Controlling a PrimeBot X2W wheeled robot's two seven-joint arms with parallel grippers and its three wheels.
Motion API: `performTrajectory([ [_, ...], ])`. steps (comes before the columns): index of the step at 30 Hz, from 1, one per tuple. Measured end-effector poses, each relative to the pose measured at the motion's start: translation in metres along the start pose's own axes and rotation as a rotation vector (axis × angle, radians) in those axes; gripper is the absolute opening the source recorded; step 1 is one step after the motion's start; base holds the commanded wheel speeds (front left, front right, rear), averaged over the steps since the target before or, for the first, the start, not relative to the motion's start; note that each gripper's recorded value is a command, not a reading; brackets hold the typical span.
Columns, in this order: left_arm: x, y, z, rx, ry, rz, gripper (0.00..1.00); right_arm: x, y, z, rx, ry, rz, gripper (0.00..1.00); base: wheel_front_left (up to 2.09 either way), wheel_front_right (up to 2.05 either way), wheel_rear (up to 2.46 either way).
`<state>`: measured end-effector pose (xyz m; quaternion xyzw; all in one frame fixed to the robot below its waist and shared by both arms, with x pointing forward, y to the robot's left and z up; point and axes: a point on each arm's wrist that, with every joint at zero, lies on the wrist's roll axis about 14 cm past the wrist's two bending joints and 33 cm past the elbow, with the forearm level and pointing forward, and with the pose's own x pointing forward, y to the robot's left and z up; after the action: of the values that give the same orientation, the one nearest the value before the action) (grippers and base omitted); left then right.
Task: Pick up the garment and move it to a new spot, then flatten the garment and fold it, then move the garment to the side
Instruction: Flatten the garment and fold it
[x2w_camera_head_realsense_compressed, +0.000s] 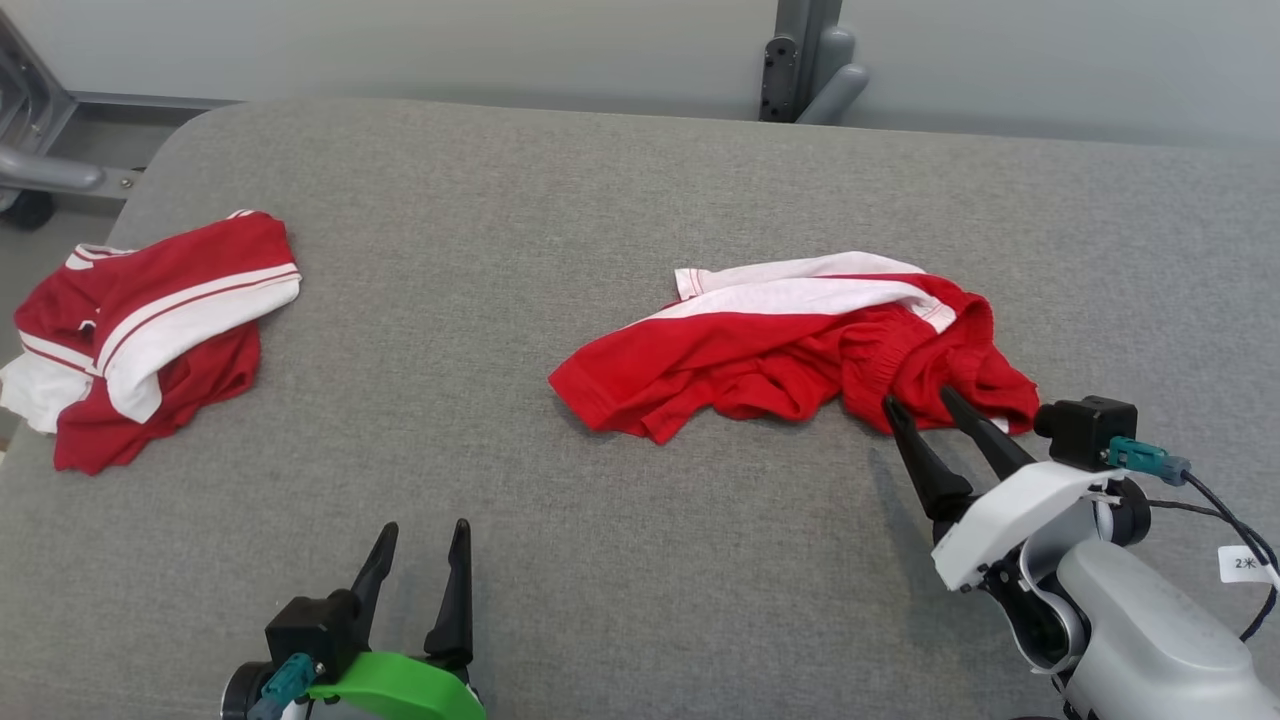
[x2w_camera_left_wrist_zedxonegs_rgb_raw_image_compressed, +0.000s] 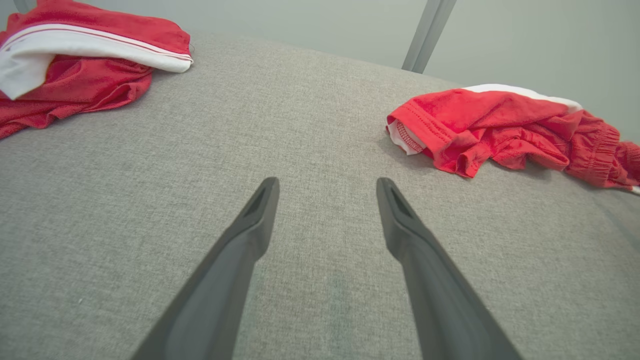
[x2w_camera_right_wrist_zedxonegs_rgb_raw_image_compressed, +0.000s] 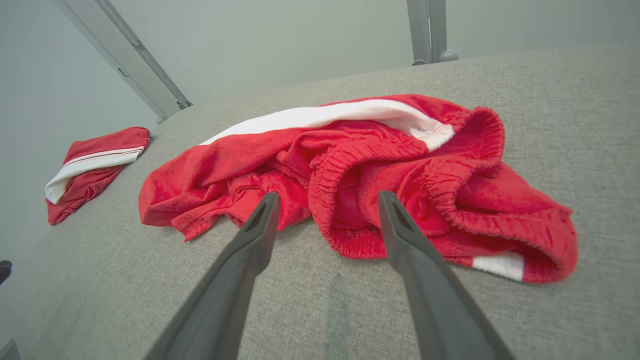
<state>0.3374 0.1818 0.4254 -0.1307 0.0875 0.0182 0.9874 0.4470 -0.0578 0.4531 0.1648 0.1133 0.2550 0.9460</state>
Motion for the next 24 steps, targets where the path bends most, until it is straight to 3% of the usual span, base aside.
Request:
performTrajectory([
  [11, -0.018, 0.026, -0.007, -0.007, 0.017, 0.09, 1.0, 0.035, 0.022, -0.023, -0.063, 0.075, 0.045, 1.0, 0.0, 0.0, 0.0],
  [13, -0.018, 0.028, -0.007, -0.007, 0.019, 0.096, 1.0, 0.037, 0.027, -0.026, -0.067, 0.082, 0.062, 0.16, 0.0, 0.0, 0.0],
  [14, -0.018, 0.028, -0.008, -0.008, 0.02, 0.097, 1.0, 0.037, 0.028, -0.026, -0.07, 0.082, 0.065, 0.0, 0.0, 0.0, 0.0],
  [24, -0.007, 0.005, -0.013, -0.017, 0.037, 0.022, 1.0, 0.001, -0.005, -0.023, -0.111, 0.084, 0.002, 0.0, 0.0, 0.0, 0.0],
])
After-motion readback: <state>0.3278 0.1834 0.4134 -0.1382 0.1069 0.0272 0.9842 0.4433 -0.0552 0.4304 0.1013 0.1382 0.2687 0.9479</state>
